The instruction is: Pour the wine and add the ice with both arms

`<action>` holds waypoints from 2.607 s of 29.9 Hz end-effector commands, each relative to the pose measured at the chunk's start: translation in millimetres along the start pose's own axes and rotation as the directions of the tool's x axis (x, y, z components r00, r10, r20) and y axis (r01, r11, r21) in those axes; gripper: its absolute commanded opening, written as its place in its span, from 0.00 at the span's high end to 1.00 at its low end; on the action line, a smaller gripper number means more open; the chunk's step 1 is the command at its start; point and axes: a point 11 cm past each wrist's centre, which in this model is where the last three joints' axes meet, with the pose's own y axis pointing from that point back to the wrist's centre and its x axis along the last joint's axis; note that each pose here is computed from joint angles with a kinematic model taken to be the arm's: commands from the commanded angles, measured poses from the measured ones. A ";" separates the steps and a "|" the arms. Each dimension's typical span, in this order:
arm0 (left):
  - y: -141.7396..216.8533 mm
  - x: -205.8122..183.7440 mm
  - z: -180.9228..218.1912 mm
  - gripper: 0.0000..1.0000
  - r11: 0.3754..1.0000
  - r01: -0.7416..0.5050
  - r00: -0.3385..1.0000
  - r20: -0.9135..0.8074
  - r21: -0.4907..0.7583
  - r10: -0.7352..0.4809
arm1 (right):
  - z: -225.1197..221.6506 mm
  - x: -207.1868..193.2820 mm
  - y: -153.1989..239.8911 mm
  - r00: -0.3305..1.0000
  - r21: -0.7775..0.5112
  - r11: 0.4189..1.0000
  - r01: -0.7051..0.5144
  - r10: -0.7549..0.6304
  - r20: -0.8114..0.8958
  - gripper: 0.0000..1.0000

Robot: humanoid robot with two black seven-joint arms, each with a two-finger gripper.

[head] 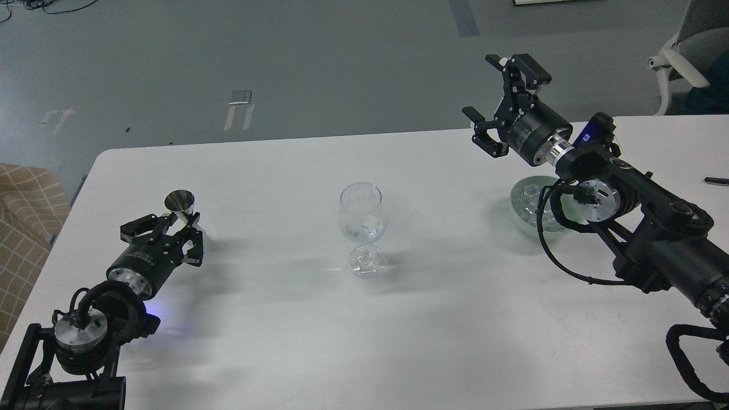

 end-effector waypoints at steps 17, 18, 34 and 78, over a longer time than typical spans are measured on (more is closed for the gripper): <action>0.3 1.3 -0.3 0.62 1.000 -0.006 1.000 0.006 0.006 0.006 | 1.1 -1.9 -0.9 1.000 0.000 1.000 0.003 -0.003 0.004 0.00; 0.1 1.2 -1.9 0.61 1.000 -0.005 1.000 0.006 0.015 0.005 | 1.1 -1.9 -0.9 1.000 0.000 1.000 0.003 -0.003 0.004 0.00; 0.6 3.3 -3.8 0.38 1.000 -0.017 1.000 0.011 0.025 0.016 | 1.6 -2.2 -0.6 1.000 -0.001 1.000 0.004 -0.004 0.005 0.00; 21.3 -41.1 81.6 0.04 0.993 0.103 0.785 0.618 -0.050 -0.050 | -60.0 90.8 133.0 0.235 -0.163 0.961 -0.225 -0.109 -0.966 0.00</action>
